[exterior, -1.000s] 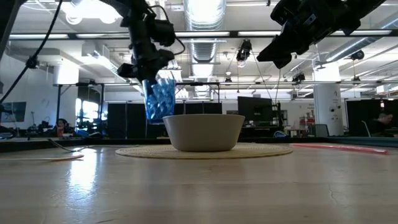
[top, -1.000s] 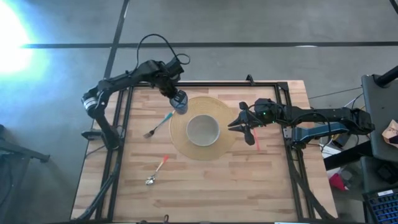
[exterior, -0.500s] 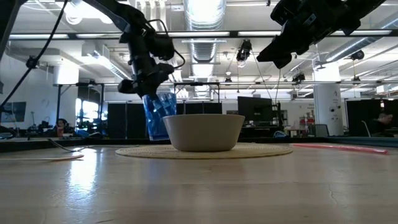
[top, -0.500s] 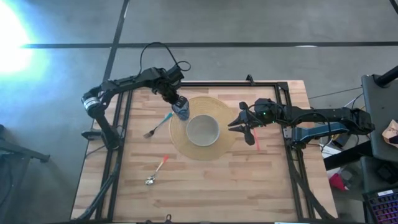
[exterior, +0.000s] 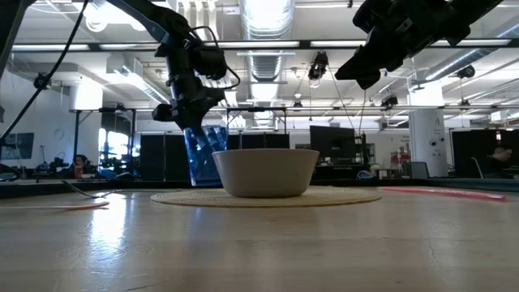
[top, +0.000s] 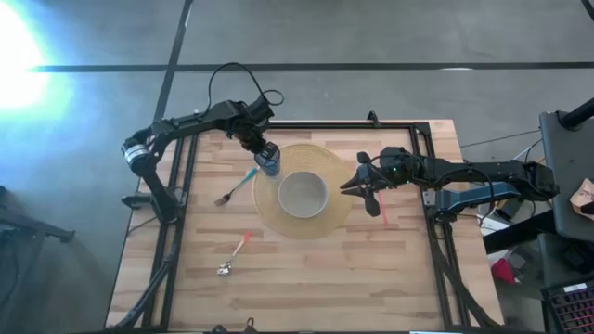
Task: Pick & Place Utensil
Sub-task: Put the blue cup on the mat to the top left of the gray bowl
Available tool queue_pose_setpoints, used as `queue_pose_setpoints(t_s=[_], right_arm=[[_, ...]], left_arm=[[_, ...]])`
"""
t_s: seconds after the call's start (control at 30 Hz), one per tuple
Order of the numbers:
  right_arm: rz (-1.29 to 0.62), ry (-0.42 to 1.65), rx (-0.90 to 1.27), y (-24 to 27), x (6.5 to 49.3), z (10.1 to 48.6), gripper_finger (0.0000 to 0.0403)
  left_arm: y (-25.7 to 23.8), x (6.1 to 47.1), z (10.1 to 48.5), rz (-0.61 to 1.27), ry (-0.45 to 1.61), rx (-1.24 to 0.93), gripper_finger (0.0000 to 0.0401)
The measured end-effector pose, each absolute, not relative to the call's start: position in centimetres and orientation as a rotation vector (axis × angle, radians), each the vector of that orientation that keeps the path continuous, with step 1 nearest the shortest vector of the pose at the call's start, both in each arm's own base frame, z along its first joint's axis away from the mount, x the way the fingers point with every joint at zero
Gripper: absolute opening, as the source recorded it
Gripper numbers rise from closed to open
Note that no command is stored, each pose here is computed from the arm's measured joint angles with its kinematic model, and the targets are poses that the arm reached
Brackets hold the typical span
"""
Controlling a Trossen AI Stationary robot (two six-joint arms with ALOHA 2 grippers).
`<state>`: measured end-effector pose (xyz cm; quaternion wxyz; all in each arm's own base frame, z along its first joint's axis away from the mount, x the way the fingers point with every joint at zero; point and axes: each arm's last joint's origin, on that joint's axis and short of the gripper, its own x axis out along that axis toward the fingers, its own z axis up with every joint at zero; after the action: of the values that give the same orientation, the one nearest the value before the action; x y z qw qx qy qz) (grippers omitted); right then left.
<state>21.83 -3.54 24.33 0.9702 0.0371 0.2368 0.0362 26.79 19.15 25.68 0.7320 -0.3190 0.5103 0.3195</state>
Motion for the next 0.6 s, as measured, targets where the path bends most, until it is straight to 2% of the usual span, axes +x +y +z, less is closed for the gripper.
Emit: queue_pose_setpoints(t_s=[0.6], right_arm=[[0.073,0.48,0.078,-3.5,21.8,24.3,0.0082]], left_arm=[[19.0,26.4,23.9,0.709,1.139,-0.675,0.0005]])
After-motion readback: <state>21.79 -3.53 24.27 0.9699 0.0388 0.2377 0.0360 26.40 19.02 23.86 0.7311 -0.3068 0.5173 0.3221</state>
